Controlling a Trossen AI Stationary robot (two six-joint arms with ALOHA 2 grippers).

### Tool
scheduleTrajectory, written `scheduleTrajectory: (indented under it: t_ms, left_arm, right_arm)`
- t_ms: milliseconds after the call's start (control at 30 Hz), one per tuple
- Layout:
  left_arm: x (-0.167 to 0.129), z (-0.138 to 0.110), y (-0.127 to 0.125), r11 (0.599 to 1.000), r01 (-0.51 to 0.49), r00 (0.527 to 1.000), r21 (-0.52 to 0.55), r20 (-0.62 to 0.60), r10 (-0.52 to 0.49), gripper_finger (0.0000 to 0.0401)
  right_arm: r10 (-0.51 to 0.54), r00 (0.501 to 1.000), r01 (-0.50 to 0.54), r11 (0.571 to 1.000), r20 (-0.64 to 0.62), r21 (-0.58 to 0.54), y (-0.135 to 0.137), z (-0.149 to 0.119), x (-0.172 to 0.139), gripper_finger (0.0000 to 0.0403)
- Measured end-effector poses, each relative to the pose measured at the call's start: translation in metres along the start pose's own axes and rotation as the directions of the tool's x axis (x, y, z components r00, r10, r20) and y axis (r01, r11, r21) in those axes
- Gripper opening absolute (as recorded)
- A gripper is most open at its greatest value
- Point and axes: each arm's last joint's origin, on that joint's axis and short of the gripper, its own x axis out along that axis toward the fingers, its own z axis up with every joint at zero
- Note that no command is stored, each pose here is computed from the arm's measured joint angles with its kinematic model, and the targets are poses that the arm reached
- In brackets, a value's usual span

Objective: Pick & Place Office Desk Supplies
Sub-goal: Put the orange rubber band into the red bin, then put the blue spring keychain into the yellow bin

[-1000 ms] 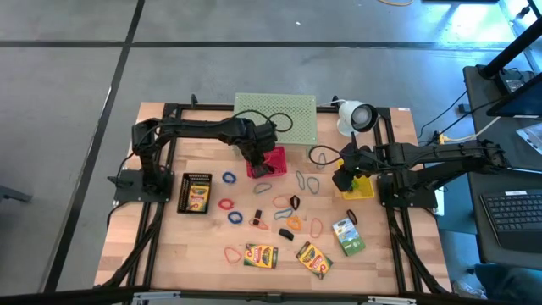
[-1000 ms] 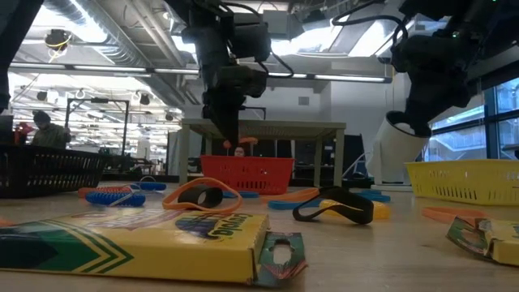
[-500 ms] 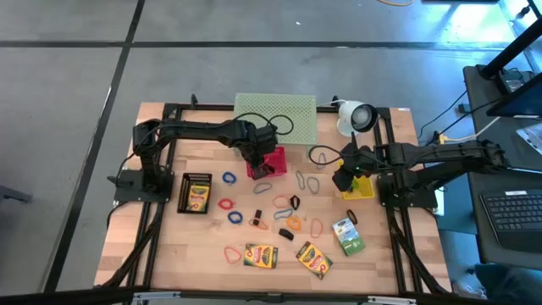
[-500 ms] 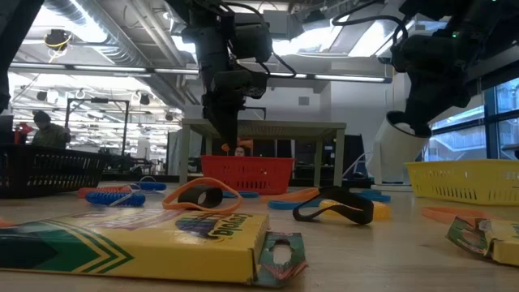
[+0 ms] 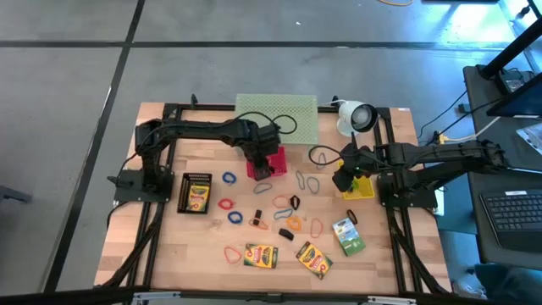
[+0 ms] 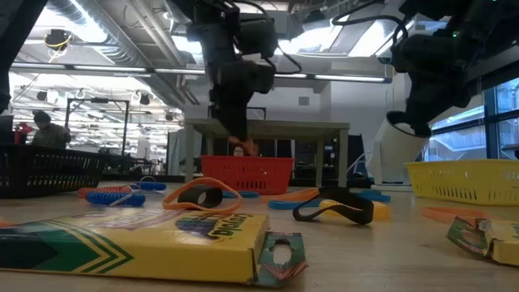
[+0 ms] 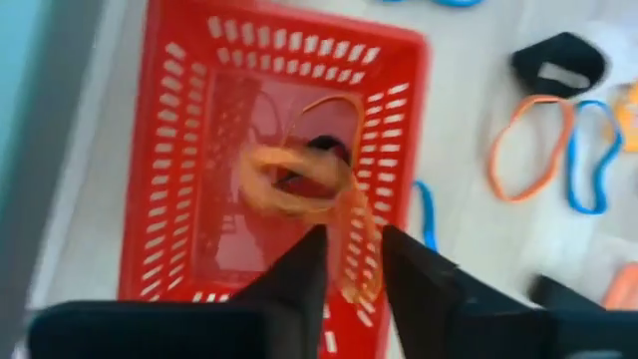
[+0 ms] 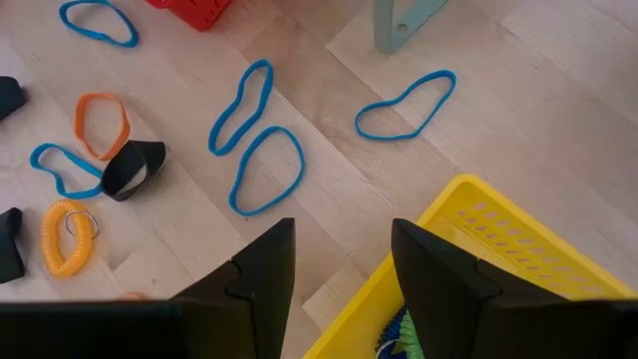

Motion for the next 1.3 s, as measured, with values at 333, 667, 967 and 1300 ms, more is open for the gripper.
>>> scheduleTrajectory:
  t_ms: [333,667,967,1300]
  left_arm:
    - [-0.008,-0.002,0.0,0.999,0.013,1.0,-0.04,-0.027,-0.014,0.0197]
    - [-0.076,-0.031,-0.021,0.997,0.017,0.998,0.078,-0.063,-0.012,0.019]
    - [-0.058,-0.078,-0.044,0.971,-0.079,0.982,0.227,-0.148,0.115,0.0191]
    - [-0.018,-0.127,-0.033,0.989,-0.09,0.993,0.115,-0.062,0.097,0.0189]
  right_arm:
    - [0.0,1.0,0.0,1.0,0.0,0.0,0.0,0.0,0.0,0.0168]
    - [0.008,1.0,-0.008,1.0,-0.008,-0.004,0.0,0.0,0.0,0.0168]
    - [0.011,1.0,-0.011,1.0,-0.01,0.011,0.0,0.0,0.0,0.0168]
    - [0.014,1.0,-0.014,1.0,-0.013,0.025,0.0,0.0,0.0,0.0168]
